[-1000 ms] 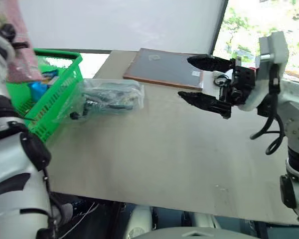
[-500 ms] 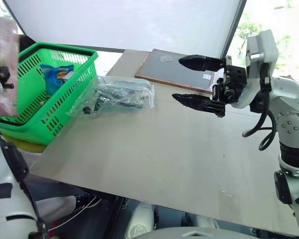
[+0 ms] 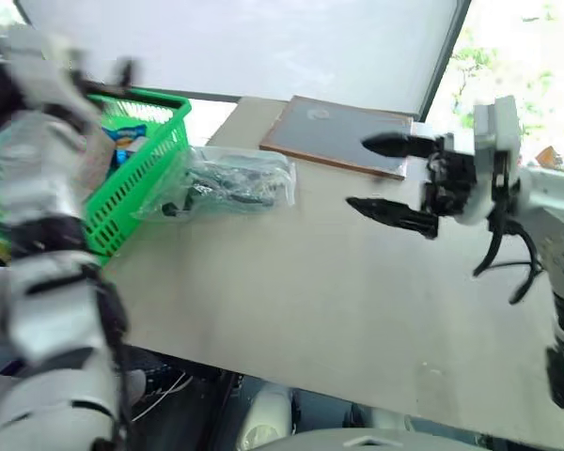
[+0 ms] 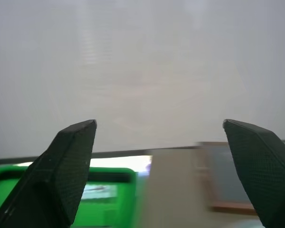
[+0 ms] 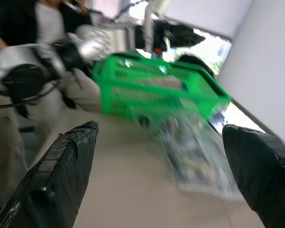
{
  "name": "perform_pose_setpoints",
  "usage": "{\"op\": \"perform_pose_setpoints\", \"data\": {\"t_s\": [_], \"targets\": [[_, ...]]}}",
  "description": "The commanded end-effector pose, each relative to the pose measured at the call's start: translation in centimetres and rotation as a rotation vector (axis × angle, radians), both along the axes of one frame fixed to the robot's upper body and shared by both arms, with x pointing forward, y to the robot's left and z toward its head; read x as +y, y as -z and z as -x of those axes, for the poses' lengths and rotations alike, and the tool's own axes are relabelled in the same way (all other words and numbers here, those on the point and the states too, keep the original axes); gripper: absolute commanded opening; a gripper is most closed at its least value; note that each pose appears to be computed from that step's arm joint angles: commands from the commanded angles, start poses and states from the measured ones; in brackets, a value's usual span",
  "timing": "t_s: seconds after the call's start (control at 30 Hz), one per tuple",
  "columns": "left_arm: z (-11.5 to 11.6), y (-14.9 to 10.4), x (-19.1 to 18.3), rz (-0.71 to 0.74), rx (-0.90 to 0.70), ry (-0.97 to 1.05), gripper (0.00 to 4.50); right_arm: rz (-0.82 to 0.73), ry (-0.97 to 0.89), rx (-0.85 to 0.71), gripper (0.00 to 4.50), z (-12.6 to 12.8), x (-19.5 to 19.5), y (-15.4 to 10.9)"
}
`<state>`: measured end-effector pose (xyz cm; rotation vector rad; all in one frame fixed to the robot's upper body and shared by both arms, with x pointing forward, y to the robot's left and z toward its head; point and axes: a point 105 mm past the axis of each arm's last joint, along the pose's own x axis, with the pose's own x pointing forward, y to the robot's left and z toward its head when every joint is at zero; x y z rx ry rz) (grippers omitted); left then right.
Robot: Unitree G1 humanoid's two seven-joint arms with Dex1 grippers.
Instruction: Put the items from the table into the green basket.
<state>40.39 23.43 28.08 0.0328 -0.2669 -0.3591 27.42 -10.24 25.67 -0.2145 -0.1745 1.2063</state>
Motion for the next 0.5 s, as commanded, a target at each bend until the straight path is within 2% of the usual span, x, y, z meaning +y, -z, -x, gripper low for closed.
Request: {"op": "perform_pose_setpoints", "data": {"t_s": [0.03,0.07,0.17,0.3,0.4,0.5], "targets": [[5.2,4.5,-11.6,-0.034,0.174,0.397,4.41,0.099,0.268,-0.016,4.5,-0.4,-4.4,1.5],[6.6,5.9,-13.1,-0.049,0.218,0.467,4.41,0.107,0.309,0.003,4.5,-0.1,-5.2,1.9],[9.2,8.1,-14.4,-0.038,0.306,0.566,4.41,0.13,0.448,0.078,4.5,1.3,-7.8,3.5],[10.4,10.2,-13.2,-0.181,0.373,0.522,4.41,0.155,0.653,0.178,4.5,3.9,-11.4,6.2],[11.4,11.1,-12.3,-0.205,0.409,0.502,4.41,0.169,0.748,0.203,4.5,5.1,-12.6,7.8],[11.9,11.7,-11.4,-0.193,0.429,0.457,4.41,0.141,0.795,0.196,4.5,5.4,-12.9,8.3]]}}
